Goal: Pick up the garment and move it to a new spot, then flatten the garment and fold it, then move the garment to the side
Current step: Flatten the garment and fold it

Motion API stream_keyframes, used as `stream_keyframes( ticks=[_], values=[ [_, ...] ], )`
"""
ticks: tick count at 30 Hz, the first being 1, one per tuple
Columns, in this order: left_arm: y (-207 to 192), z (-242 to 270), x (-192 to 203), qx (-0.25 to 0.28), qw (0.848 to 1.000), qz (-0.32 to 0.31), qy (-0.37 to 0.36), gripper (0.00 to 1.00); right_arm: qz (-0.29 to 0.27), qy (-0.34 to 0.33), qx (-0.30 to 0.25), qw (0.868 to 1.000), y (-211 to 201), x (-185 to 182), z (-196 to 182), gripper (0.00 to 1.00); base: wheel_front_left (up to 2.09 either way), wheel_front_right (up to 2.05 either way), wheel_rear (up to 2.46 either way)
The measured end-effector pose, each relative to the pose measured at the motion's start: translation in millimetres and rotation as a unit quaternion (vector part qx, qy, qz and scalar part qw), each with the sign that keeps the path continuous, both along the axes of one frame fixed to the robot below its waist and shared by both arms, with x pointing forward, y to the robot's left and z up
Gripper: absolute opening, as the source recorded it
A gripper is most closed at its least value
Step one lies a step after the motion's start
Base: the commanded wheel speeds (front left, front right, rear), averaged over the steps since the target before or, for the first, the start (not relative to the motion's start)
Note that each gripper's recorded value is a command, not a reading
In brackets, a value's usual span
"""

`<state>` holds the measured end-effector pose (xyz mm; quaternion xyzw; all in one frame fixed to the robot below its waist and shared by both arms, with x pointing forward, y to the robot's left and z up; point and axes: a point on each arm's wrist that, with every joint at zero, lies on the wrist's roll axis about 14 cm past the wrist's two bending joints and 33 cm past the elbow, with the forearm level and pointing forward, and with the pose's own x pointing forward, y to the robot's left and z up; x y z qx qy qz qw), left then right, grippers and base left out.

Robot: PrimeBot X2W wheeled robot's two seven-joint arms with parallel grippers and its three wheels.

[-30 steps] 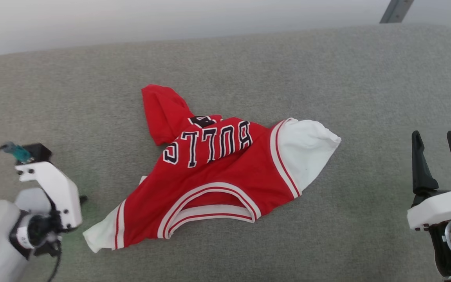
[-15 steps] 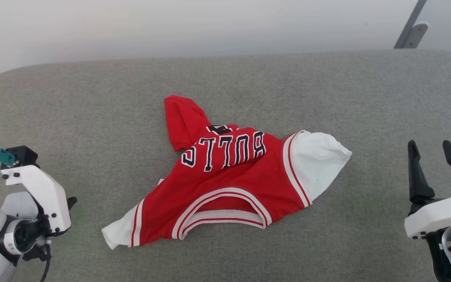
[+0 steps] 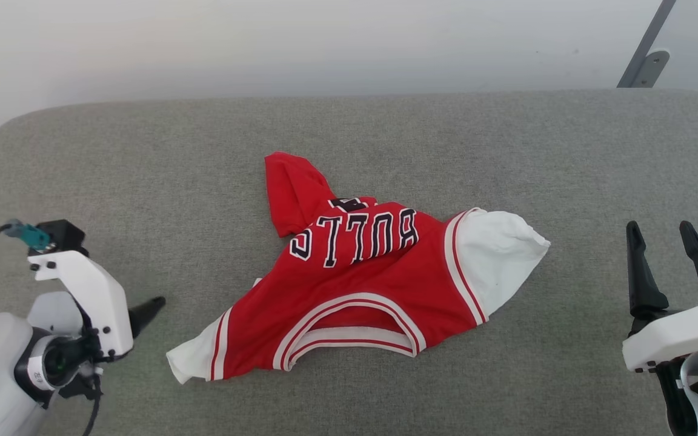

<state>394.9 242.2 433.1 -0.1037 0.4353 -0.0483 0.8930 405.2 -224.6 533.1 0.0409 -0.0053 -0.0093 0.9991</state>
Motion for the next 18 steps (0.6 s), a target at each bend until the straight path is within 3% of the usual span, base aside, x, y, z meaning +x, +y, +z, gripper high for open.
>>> stream_keyframes(
  ticks=[10, 18],
  values=[
    [-30, -12, -23, -0.024, 0.996, -0.031, 0.077, 1.0, 0.0, -0.001, -0.002, 1.0, -1, 0, 3, 1.0, 0.0, 0.0, 0.0],
    [-36, -40, -42, 0.007, 0.991, -0.051, 0.121, 1.0, -0.001, 0.007, -0.001, 1.0, -3, 3, -2, 1.0, 0.0, 0.0, 0.0]
  ],
)
